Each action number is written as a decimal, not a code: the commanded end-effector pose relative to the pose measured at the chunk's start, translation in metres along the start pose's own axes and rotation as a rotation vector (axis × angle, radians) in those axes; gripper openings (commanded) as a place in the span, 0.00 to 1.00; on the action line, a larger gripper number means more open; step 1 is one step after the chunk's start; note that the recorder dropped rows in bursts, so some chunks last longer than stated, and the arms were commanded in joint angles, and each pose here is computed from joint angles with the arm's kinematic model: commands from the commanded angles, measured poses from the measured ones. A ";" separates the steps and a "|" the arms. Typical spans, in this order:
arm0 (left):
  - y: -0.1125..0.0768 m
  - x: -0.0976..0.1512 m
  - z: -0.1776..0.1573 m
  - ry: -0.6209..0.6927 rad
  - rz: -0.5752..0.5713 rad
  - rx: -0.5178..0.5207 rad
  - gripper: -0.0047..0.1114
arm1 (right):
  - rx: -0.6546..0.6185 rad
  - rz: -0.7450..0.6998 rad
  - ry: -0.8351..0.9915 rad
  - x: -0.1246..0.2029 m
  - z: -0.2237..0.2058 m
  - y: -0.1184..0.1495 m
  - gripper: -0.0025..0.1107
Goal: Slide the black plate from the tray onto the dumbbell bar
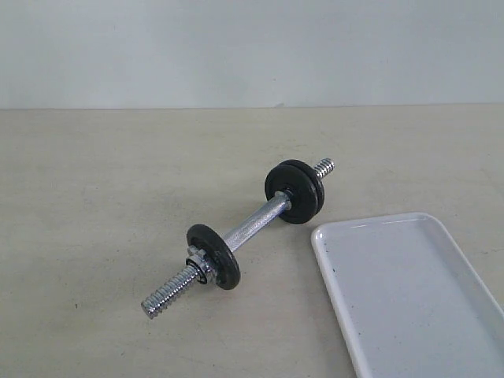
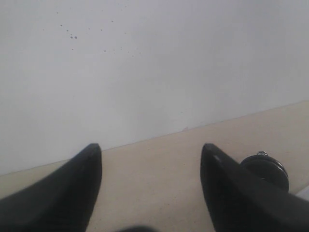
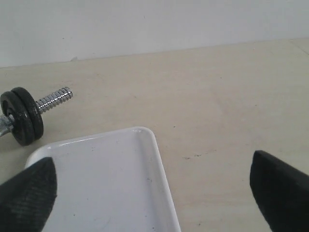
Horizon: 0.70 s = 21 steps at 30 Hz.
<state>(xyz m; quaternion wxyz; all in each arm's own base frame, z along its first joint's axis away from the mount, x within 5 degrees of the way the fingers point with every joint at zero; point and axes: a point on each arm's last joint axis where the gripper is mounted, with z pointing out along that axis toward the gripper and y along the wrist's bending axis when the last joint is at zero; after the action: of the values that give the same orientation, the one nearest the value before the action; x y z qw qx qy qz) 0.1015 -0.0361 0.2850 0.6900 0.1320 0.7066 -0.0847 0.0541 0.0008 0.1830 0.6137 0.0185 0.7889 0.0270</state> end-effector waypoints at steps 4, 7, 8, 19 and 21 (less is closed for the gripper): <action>0.000 0.001 0.000 0.003 -0.018 -0.002 0.52 | -0.003 0.003 -0.006 0.000 0.000 0.000 0.94; 0.002 0.000 -0.002 -0.010 0.079 -0.013 0.52 | -0.003 0.003 -0.006 0.000 0.000 0.000 0.94; 0.003 -0.002 -0.006 -0.028 0.101 -0.018 0.52 | -0.003 0.003 -0.006 0.000 0.000 0.000 0.94; -0.012 0.011 -0.053 -0.200 0.074 0.126 0.52 | -0.003 0.003 -0.006 0.000 0.000 0.000 0.94; -0.017 0.013 -0.057 -0.208 0.007 0.166 0.52 | -0.003 0.003 -0.006 0.000 0.000 0.000 0.94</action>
<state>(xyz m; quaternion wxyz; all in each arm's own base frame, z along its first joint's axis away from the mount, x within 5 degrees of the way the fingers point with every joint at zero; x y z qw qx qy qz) 0.0508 -0.0282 0.2772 0.7510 0.1818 0.6262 -0.1040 0.0540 0.0009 0.1829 0.6129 0.0215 0.7893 0.0301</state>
